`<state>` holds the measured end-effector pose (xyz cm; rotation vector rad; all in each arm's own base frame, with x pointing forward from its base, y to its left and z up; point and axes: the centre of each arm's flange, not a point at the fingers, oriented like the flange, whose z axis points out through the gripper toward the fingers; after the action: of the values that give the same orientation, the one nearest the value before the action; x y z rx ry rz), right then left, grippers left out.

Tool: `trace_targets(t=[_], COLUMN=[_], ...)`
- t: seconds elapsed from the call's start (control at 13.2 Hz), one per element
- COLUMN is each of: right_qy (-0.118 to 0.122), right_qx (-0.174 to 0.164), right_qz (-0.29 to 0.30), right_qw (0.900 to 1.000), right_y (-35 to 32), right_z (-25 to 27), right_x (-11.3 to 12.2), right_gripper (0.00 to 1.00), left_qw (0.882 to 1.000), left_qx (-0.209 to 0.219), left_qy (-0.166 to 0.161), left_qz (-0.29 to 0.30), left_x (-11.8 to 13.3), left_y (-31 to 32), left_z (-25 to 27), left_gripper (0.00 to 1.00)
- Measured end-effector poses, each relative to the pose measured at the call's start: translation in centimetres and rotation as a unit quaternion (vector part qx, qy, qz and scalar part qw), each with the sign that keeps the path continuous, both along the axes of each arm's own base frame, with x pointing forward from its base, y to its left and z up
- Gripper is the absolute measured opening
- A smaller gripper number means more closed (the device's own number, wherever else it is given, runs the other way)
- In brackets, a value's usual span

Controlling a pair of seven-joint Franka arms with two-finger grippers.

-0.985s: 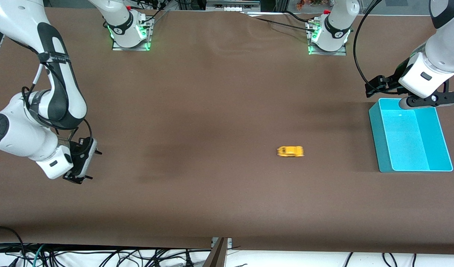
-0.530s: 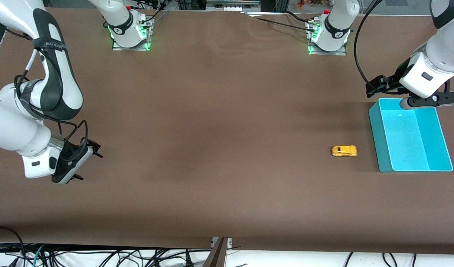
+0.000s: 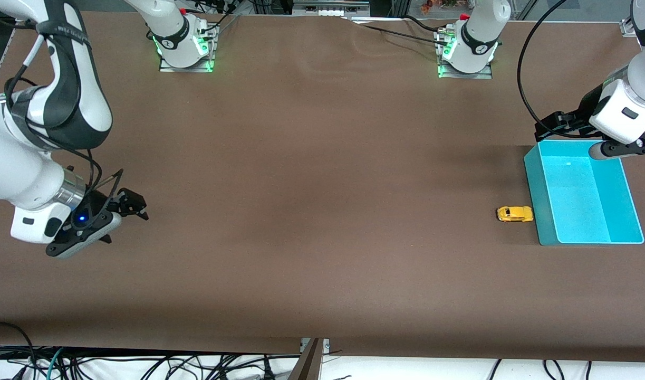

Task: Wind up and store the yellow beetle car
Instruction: 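Release the car and withdraw the right gripper to rest, then lower the left gripper and grasp the yellow car beside the tray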

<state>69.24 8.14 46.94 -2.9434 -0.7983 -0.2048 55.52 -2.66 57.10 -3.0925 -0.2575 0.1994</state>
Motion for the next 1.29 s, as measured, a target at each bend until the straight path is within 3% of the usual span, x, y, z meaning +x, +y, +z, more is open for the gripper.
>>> trace_targets(t=[0.15,0.3,0.45,0.61,0.76,0.91,1.06,1.29], right_qy=[0.021,0.030,0.021,0.007,0.008,0.016,0.030,0.043], right_qx=[0.002,0.000,-0.006,-0.018,-0.033,-0.049,-0.054,-0.056], right_qz=[-0.045,-0.070,-0.097,-0.122,-0.133,-0.132,-0.141,-0.154], right_qw=[0.999,0.997,0.995,0.992,0.990,0.990,0.988,0.986], right_y=[0.2,-0.6,-3.3,-6.7,-8.5,-8.7,-8.5,-8.4], right_z=[2.6,5.5,8.4,10.7,11.5,11.0,10.2,9.8], right_x=[-1.5,-2.9,-4.0,-4.9,-5.9,-6.6,-6.9,-7.2], right_gripper=[1.00,1.00,1.00,1.00,1.00,1.00,1.00,1.00], left_qw=[1.000,0.999,0.994,0.989,0.978,0.954,0.920,0.877], left_qx=[-0.001,-0.010,-0.026,-0.040,-0.056,-0.044,-0.031,-0.040], left_qy=[0.007,0.027,0.054,0.063,0.067,0.083,0.096,0.090], left_qz=[0.002,-0.035,-0.091,-0.130,-0.187,-0.285,-0.379,-0.471], left_x=[0.4,1.4,3.5,6.1,8.1,8.8,9.0,8.9], left_y=[0.7,1.6,2.0,2.2,2.3,1.7,0.6,1.4], left_z=[-0.8,-3.1,-7.9,-13.7,-18.9,-22.0,-22.5,-24.0], left_gripper=[1.00,1.00,1.00,1.00,1.00,1.00,1.00,1.00])
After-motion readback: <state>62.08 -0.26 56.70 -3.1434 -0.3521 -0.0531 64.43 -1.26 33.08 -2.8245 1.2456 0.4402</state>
